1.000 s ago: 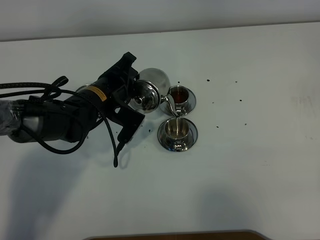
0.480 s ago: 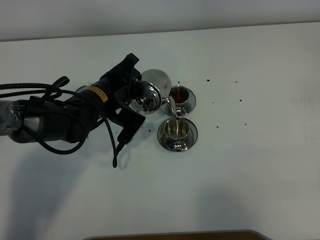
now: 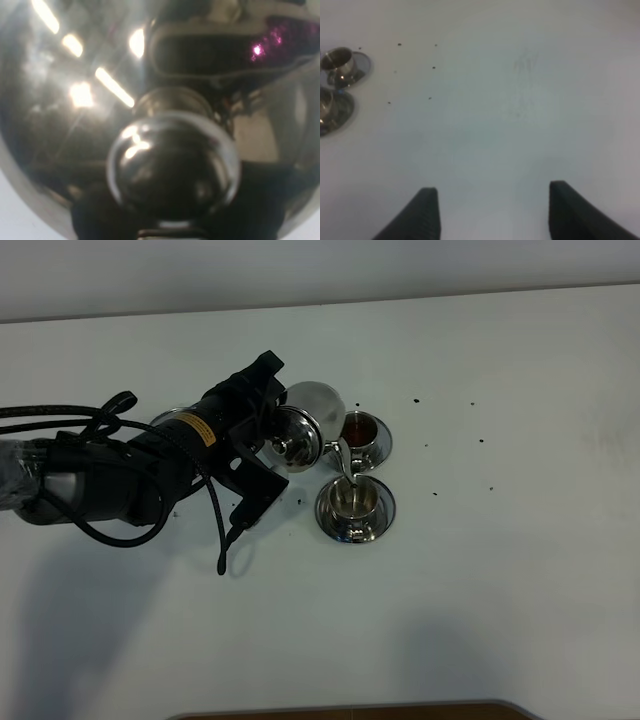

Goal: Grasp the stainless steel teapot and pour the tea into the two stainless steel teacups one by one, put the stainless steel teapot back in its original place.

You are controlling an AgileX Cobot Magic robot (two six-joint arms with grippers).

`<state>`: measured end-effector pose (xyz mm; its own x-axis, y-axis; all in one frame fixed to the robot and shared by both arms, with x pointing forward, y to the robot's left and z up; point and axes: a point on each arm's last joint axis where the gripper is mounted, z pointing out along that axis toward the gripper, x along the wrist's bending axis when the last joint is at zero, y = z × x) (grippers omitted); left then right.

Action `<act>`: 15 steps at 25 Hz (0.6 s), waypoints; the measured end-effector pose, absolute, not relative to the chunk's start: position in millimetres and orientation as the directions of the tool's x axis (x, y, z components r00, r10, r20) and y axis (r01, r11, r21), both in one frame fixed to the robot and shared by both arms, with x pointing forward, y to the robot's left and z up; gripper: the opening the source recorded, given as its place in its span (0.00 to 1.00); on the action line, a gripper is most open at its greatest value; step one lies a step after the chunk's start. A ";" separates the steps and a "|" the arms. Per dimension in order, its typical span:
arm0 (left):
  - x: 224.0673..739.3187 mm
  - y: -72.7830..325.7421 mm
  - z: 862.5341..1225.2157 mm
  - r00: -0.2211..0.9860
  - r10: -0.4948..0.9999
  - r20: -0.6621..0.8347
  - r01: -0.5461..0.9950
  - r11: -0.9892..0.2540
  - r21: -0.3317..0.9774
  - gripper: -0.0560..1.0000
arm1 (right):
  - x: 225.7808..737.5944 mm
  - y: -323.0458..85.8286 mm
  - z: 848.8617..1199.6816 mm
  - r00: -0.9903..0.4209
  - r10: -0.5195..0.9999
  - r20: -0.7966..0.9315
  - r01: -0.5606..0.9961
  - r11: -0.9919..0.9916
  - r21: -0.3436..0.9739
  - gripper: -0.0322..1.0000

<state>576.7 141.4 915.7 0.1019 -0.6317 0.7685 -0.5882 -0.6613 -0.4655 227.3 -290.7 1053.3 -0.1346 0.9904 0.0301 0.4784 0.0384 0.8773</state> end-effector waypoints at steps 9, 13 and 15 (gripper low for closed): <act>579.9 144.5 919.1 0.061 -0.630 0.775 -0.575 -0.656 -0.489 0.28 | 227.3 -290.7 1053.3 -0.135 0.990 0.030 0.478 0.038 0.877 0.50; 580.1 143.1 921.0 0.030 -0.630 0.776 -0.574 -0.647 -0.502 0.28 | 227.3 -290.7 1053.3 -0.135 0.990 0.030 0.478 0.038 0.877 0.50; 580.1 143.0 921.2 0.027 -0.630 0.776 -0.574 -0.645 -0.504 0.28 | 227.3 -290.7 1053.3 -0.135 0.990 0.030 0.478 0.038 0.877 0.50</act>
<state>580.1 143.0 921.2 0.0270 -0.6298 0.7763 -0.5741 -0.6455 -0.5038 227.3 -290.7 1053.3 -0.1346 0.9904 0.0301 0.4784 0.0384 0.8773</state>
